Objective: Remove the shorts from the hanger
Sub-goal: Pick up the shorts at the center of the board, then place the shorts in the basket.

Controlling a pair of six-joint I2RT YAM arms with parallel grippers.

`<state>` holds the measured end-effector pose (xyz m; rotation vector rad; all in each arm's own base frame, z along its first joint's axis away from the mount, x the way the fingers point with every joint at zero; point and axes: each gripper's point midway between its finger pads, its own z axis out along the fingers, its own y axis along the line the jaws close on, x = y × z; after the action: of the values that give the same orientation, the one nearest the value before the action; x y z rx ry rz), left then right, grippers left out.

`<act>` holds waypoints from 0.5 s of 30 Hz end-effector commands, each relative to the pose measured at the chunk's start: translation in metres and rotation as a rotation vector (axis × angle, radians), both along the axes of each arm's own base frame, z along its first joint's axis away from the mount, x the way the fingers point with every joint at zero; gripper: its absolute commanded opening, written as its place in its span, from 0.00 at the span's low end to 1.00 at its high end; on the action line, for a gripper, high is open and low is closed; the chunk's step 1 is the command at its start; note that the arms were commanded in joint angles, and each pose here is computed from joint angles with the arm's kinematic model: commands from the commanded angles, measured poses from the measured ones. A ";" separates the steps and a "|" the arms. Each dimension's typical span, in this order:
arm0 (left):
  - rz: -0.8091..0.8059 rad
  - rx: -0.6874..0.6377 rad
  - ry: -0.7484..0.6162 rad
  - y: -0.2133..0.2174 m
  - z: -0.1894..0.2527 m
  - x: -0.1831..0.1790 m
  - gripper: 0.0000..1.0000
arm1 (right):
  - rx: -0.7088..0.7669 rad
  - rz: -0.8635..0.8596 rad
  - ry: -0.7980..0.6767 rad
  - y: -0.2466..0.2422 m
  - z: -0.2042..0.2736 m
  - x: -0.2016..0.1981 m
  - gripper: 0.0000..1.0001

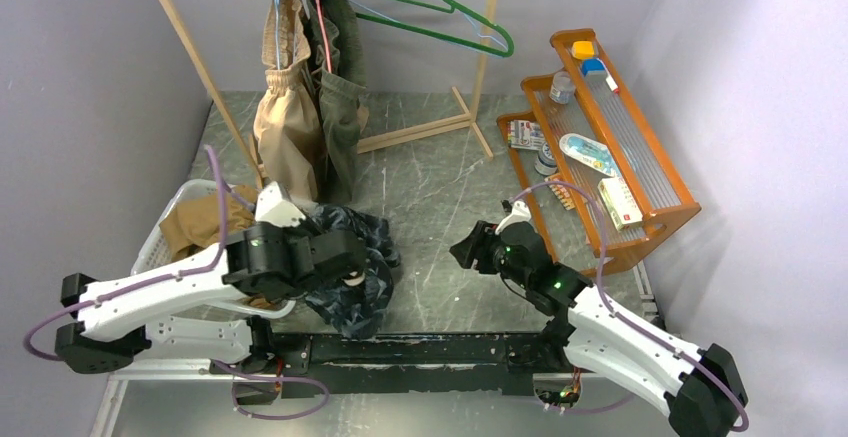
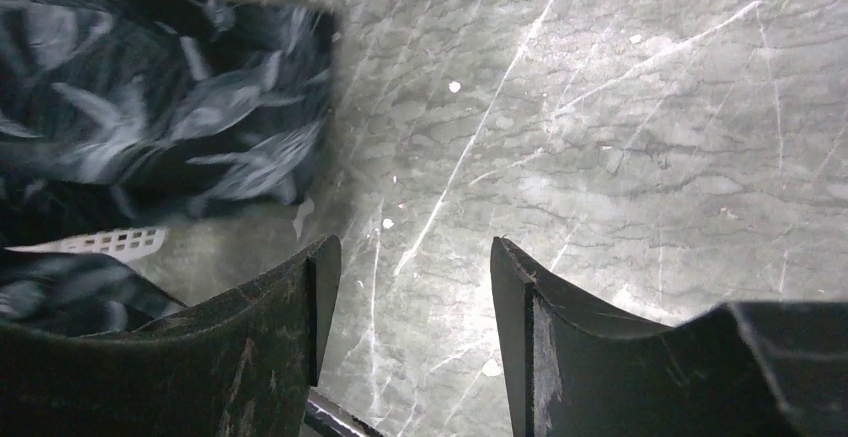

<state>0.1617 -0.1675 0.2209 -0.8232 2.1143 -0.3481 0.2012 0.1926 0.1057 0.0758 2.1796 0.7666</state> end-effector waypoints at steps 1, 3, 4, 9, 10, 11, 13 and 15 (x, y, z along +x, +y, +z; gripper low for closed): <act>-0.008 0.124 -0.197 0.021 0.061 0.028 0.07 | 0.039 -0.032 -0.009 0.003 0.005 0.007 0.60; -0.021 0.213 -0.214 0.024 0.076 0.038 0.07 | 0.047 -0.031 -0.005 0.005 0.005 0.007 0.60; -0.023 0.268 -0.211 0.028 0.080 0.044 0.07 | 0.050 -0.029 -0.003 0.006 0.004 0.007 0.60; -0.001 0.337 -0.166 0.051 0.090 0.091 0.07 | 0.068 -0.018 0.014 0.011 0.003 0.007 0.60; 0.033 0.328 -0.176 0.062 0.093 0.097 0.07 | 0.070 -0.011 0.018 0.013 0.003 0.006 0.60; 0.056 0.336 -0.195 0.072 0.099 0.098 0.07 | 0.073 -0.004 0.019 0.014 0.005 0.006 0.61; 0.158 0.311 -0.228 0.103 0.117 0.092 0.07 | 0.066 0.001 0.023 0.014 0.006 0.005 0.60; 0.222 0.300 -0.265 0.127 0.135 0.085 0.07 | 0.061 -0.005 0.027 0.012 0.004 0.004 0.60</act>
<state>0.2558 -0.0817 0.3045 -0.7435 1.9043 0.0037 0.2033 0.2027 0.1012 0.1113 2.2029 0.8127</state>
